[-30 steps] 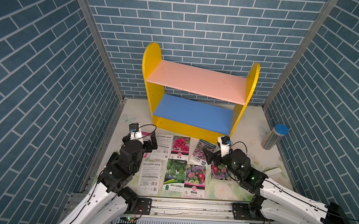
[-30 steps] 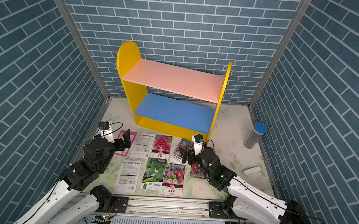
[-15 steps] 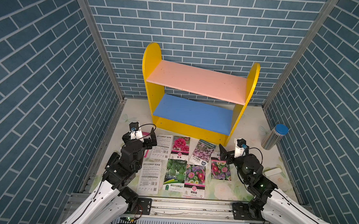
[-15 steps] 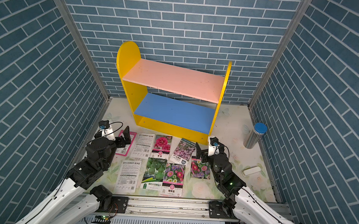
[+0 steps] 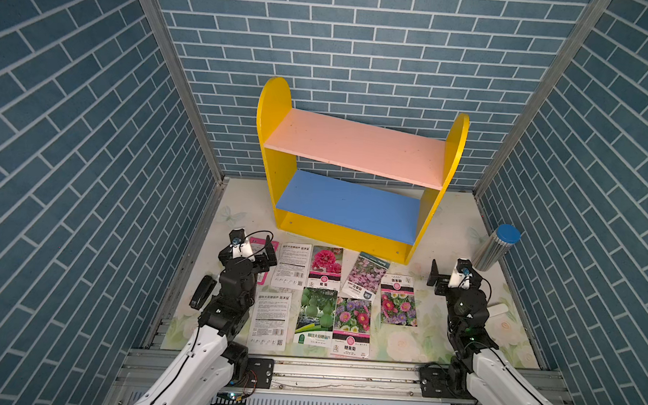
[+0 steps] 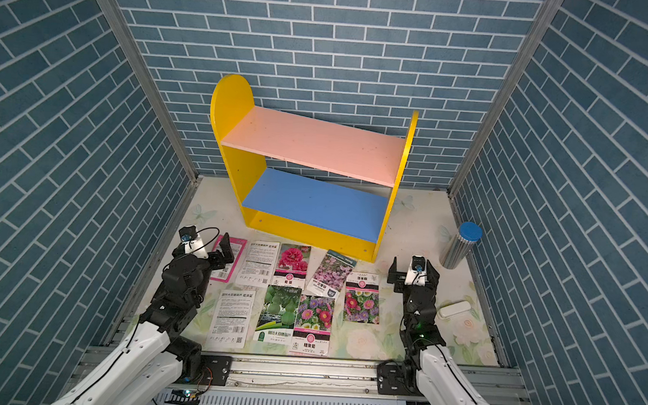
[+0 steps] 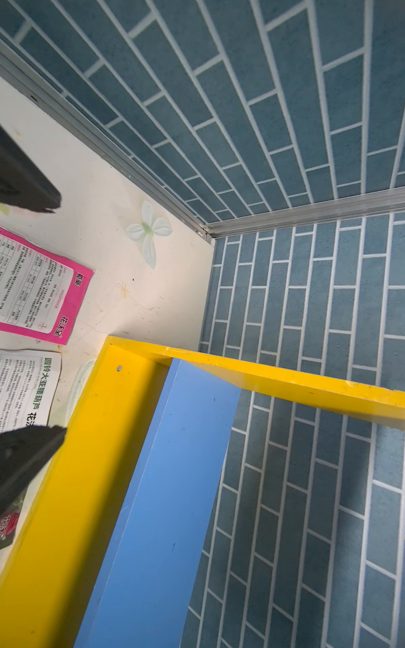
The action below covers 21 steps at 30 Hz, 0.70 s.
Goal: Take the seed bag off the shelf
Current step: Reset both arms
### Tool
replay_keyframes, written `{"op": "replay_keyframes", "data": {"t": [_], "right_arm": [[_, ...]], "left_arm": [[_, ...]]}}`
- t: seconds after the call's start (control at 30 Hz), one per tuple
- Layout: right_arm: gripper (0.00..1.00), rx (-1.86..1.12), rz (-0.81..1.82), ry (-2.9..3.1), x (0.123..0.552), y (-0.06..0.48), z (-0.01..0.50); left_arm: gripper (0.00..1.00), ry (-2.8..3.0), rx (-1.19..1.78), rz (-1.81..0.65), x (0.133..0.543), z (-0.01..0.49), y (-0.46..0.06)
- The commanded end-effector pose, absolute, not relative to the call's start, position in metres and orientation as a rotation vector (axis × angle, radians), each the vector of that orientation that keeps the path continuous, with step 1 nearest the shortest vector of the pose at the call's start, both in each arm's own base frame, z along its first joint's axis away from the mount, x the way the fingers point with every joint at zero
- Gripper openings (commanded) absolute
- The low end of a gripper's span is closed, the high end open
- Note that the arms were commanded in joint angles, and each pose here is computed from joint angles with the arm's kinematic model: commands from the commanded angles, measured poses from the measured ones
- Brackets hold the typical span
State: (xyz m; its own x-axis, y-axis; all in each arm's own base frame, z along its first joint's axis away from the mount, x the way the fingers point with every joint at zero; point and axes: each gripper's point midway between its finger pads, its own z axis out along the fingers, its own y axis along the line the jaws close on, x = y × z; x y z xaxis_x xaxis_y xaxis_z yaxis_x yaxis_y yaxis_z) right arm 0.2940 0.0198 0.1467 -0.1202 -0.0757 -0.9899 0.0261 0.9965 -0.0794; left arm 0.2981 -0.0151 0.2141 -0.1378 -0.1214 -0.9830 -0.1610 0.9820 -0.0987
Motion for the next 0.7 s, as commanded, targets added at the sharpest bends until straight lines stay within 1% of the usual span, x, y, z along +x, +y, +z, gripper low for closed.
{"op": "replay_keyframes", "data": {"t": [0.0,0.2,0.27,0.5,0.67], "right_arm": [[1.0,-0.073,-0.034,1.544,0.304,0.02,0.174],[1.0,-0.114,-0.023,1.524,0.332,0.017,0.168],[1.0,-0.132,-0.005,1.56,0.342,0.018,0.159],[1.0,-0.185,0.038,1.57,0.347,0.027,0.141],[1.0,-0.257,0.068,1.652,0.365,0.037,0.128]], "left_arm": [[1.0,1.605,-0.213,0.017,0.304,0.226,-0.012],[1.0,1.547,-0.209,0.061,0.307,0.213,0.0],[1.0,1.541,-0.202,0.061,0.309,0.208,0.003],[1.0,1.57,-0.132,0.105,0.324,0.184,0.003],[1.0,1.599,-0.089,0.121,0.339,0.166,0.001]]}}
